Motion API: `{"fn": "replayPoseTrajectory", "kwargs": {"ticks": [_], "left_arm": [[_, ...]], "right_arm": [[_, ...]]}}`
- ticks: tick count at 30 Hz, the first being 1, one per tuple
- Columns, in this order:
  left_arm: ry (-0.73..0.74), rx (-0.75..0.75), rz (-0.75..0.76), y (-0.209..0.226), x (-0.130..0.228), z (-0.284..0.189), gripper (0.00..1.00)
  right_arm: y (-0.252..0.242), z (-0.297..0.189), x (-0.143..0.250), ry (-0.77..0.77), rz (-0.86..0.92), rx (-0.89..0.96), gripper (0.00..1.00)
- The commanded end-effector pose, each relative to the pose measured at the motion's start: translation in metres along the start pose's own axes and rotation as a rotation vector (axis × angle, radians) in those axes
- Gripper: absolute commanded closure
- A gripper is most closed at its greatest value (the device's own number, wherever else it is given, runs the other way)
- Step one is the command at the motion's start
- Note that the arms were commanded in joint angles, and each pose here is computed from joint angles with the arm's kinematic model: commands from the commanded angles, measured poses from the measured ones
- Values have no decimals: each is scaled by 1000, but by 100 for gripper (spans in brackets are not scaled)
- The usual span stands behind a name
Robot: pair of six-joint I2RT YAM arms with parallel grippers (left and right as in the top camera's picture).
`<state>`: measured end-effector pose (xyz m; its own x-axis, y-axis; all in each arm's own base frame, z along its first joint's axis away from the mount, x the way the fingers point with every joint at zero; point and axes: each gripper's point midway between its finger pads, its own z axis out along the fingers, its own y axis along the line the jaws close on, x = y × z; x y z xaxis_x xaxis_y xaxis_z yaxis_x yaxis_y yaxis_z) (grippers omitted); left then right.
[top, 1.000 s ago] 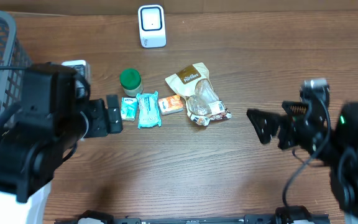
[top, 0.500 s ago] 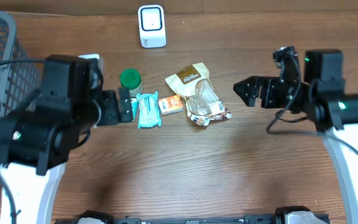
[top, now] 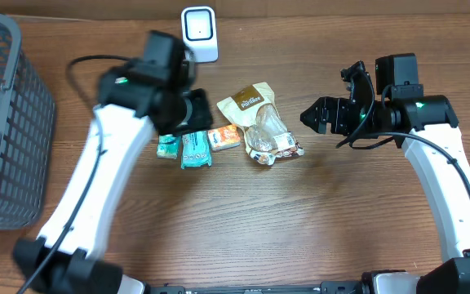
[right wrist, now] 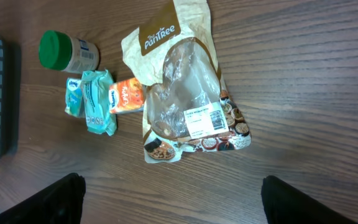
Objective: Scan the item barcode
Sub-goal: 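Move the right gripper over the bread bag and lower toward it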
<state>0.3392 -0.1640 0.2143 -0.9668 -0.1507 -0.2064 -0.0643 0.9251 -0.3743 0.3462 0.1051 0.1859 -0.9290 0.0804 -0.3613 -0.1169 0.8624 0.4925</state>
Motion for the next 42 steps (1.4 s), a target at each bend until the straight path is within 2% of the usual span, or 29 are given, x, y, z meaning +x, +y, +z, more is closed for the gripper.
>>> {"fn": "replayPoseTrajectory", "kwargs": {"ticks": [1, 3, 10, 12, 18, 25, 30, 34, 39, 42], "left_arm": [[50, -51, -26, -13, 9, 38, 80], [75, -115, -28, -13, 14, 60, 96], [112, -157, -65, -13, 8, 128, 96], [102, -94, -70, -24, -2, 153, 96], [57, 68, -30, -57, -22, 190, 96], [151, 46, 60, -52, 3, 219, 96], [210, 13, 137, -40, 17, 217, 96], [240, -13, 144, -28, 14, 199, 96], [118, 18, 105, -17, -36, 117, 96], [19, 38, 67, -6, -58, 62, 96]], "right_arm": [[10, -7, -10, -32, -27, -21, 14], [10, -6, -10, -32, -27, -20, 14], [10, -6, -12, -41, -32, -22, 16], [10, -6, -14, -51, -34, -24, 16], [10, -6, -15, -52, -19, -24, 18], [2, -6, -14, -52, 62, 19, 18], [3, -6, -14, -52, 116, 18, 18], [10, -4, -12, -42, 132, 3, 24], [35, 17, -6, -15, 97, -29, 36], [48, 39, -4, 10, 115, -36, 49]]}}
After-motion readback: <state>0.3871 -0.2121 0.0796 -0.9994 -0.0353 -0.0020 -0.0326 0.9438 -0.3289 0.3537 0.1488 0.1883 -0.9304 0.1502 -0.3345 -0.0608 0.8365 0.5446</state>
